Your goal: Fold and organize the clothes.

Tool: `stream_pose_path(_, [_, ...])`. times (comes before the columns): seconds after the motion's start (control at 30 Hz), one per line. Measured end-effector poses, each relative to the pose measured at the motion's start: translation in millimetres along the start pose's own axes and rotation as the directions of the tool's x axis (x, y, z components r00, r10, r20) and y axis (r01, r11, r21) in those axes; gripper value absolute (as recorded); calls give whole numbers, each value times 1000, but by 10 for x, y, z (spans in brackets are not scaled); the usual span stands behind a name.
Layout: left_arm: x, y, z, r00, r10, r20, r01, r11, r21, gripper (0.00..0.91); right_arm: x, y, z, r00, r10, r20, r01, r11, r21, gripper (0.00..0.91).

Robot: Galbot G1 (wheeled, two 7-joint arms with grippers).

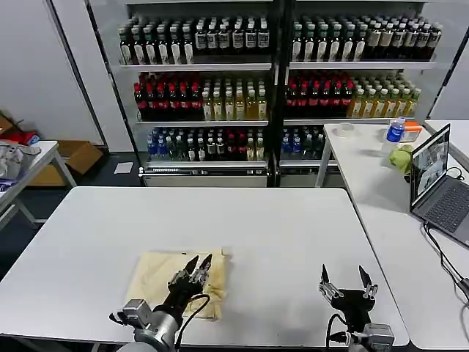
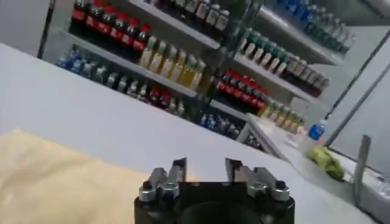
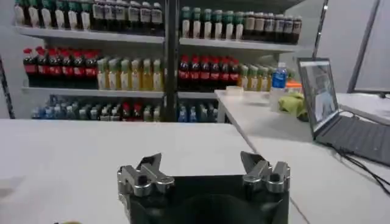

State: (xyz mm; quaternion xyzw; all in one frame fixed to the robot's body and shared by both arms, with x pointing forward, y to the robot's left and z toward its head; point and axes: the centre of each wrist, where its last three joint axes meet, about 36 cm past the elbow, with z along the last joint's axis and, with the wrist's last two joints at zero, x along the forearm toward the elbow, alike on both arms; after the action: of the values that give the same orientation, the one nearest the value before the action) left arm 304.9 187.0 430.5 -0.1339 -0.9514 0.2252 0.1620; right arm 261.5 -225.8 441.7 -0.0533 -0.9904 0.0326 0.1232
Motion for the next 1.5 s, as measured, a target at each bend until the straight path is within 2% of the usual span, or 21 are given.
stream_pose_path(0.23, [119, 133, -128, 999, -31, 16, 31, 999, -15, 907, -29, 18, 18, 1000, -1, -2, 1, 1000, -6, 907])
stream_pose_path(0.6, [292, 760, -490, 980, -197, -1, 196, 976, -92, 907, -73, 9, 29, 1000, -4, -5, 4, 1000, -3, 907])
stream_pose_path(0.97, [372, 1315, -833, 954, -283, -102, 284, 959, -3, 907, -97, -14, 29, 1000, 0, -5, 0, 1000, -1, 907])
stream_pose_path(1.17, [379, 1506, -865, 948, -265, -177, 281, 957, 73, 907, -99, -20, 36, 1000, 8, -8, -8, 1000, -5, 907])
stream_pose_path(1.5, [311, 1667, -770, 947, -200, -252, 240, 961, 138, 907, -74, -58, 41, 1000, 24, -13, -24, 1000, -4, 907])
